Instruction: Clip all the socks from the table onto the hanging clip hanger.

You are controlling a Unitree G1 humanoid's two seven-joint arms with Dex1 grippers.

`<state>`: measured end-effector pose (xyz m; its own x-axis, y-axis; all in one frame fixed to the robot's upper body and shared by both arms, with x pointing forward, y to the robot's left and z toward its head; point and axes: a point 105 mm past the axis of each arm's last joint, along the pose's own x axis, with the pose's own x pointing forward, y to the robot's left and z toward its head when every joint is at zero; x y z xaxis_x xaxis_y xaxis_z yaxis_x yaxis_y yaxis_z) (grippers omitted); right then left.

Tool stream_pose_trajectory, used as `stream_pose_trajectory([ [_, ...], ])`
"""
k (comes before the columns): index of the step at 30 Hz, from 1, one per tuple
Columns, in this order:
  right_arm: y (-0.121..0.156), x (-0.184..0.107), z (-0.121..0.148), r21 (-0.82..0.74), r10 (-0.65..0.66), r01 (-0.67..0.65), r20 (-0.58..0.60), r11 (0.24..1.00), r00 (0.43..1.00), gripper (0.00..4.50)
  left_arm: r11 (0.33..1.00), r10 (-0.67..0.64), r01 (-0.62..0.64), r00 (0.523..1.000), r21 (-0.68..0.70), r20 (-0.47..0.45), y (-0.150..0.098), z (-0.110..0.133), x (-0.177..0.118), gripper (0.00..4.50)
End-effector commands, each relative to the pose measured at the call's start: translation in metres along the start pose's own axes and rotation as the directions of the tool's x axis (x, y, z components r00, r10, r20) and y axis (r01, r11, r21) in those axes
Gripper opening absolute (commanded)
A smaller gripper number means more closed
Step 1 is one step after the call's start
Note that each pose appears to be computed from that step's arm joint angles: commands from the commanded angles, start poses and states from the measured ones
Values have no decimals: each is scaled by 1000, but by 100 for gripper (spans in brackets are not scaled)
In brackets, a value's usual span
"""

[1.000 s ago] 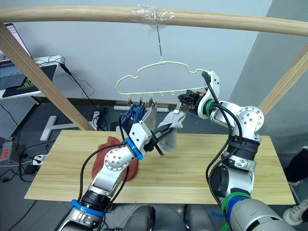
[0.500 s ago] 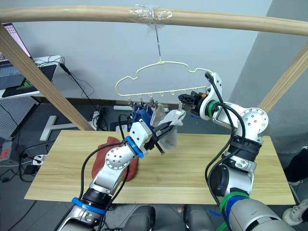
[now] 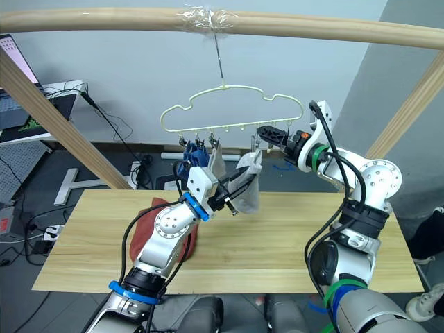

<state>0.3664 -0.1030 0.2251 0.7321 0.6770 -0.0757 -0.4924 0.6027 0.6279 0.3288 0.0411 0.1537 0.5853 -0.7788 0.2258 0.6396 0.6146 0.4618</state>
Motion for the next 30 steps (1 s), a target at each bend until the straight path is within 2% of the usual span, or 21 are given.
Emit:
stream_pose_trajectory([
  [1, 15, -11, 10, -108, 52, -45, 66, 993, 996, 450, 1000, -4, 4, 1000, -28, 22, 3, 6, 2, 210],
  [7, 11, -19, -10, -273, 25, -18, 21, 962, 999, 450, 999, -9, 9, 1000, -51, -4, 6, 1, -4, 382],
  [9, 9, -19, -10, -355, -5, 30, 72, 934, 997, 450, 998, 8, -9, 1000, -64, -15, 12, 1, -10, 444],
  [12, 8, -17, -23, -523, -29, 79, 102, 849, 994, 450, 994, 49, -53, 998, -94, -42, 25, 2, -26, 448],
  [15, 7, -13, -31, -611, -30, 126, 164, 782, 986, 450, 994, 46, -52, 996, -94, -73, 34, 6, -42, 448],
  [18, 10, -9, -35, -670, -12, 162, 224, 725, 975, 387, 995, 45, -52, 995, -82, -86, 40, 11, -50, 450],
  [20, 9, -7, -35, -689, -25, 206, 264, 695, 964, 319, 996, 45, -52, 995, -78, -86, 43, 16, -54, 450],
  [21, 10, -5, -34, -670, -31, 232, 298, 705, 954, 287, 996, 47, -53, 995, -74, -83, 44, 21, -56, 450],
  [24, 12, -2, -34, -642, -34, 260, 342, 721, 939, 287, 996, 47, -53, 996, -70, -82, 45, 28, -59, 450],
  [26, 12, 0, -35, -646, -34, 267, 349, 716, 936, 258, 996, 47, -52, 995, -68, -83, 44, 32, -61, 450],
  [29, 8, 4, -33, -645, -50, 296, 371, 705, 927, 169, 996, 55, -61, 995, -66, -89, 45, 33, -61, 450],
  [30, 7, 5, -32, -645, -55, 305, 378, 701, 924, 169, 996, 59, -65, 994, -65, -91, 45, 32, -61, 450],
])
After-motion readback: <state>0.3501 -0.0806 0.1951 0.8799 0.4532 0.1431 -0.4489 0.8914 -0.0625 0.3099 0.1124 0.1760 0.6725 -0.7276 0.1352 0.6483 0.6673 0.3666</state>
